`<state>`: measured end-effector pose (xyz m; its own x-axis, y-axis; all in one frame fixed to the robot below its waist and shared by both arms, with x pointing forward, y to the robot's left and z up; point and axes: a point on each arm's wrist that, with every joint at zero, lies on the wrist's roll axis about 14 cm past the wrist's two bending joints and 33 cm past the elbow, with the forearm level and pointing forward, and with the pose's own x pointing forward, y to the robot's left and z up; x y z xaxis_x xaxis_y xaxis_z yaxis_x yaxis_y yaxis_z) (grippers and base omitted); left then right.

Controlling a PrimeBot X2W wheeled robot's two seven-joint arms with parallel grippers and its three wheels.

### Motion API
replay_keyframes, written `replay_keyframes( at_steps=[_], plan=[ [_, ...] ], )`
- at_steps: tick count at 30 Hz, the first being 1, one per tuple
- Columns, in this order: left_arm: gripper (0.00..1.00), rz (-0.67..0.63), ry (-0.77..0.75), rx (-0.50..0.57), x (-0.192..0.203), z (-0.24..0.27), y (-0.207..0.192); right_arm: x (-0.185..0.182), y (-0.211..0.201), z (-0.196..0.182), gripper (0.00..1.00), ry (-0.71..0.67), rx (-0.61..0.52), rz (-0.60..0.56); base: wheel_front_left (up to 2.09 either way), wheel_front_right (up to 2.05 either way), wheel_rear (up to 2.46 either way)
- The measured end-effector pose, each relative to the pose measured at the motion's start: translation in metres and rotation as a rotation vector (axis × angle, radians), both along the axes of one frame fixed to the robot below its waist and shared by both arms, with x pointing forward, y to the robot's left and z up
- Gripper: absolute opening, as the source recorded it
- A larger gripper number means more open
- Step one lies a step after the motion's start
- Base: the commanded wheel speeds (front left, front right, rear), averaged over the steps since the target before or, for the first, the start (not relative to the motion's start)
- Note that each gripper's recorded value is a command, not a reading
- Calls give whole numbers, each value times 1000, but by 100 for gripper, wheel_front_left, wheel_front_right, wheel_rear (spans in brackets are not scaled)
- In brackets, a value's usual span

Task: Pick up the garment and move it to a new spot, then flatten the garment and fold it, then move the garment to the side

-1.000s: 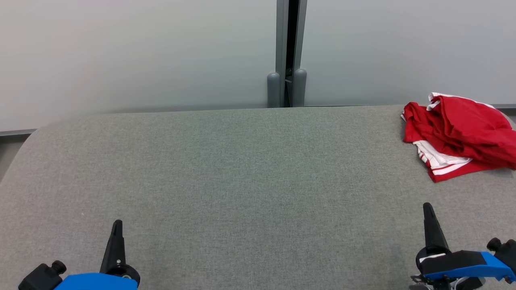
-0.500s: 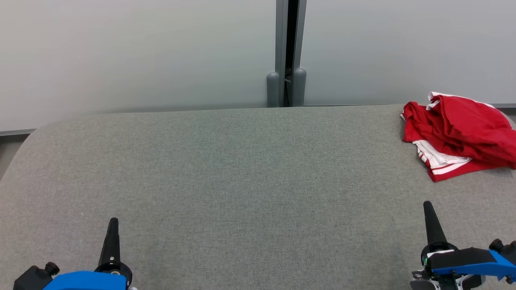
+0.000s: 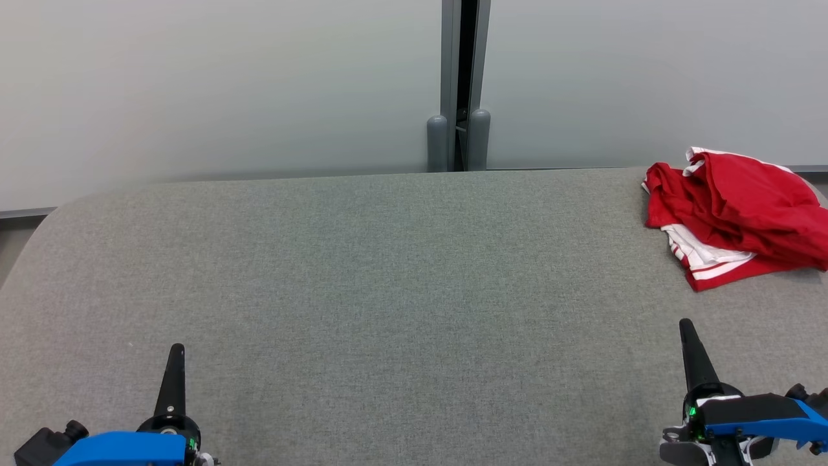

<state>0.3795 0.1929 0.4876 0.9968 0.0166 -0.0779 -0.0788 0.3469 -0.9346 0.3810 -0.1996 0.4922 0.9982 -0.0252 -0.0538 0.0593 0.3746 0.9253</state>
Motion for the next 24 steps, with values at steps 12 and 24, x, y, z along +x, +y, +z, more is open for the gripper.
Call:
replay_keyframes(
  at_steps=[12,24],
  plan=[
    [0,3,-14,-104,2,3,2,2,0,3,0,-10,110,1,0,0,0],
    [0,1,-32,-195,5,8,3,4,0,6,0,-23,208,5,0,0,0]
  ],
)
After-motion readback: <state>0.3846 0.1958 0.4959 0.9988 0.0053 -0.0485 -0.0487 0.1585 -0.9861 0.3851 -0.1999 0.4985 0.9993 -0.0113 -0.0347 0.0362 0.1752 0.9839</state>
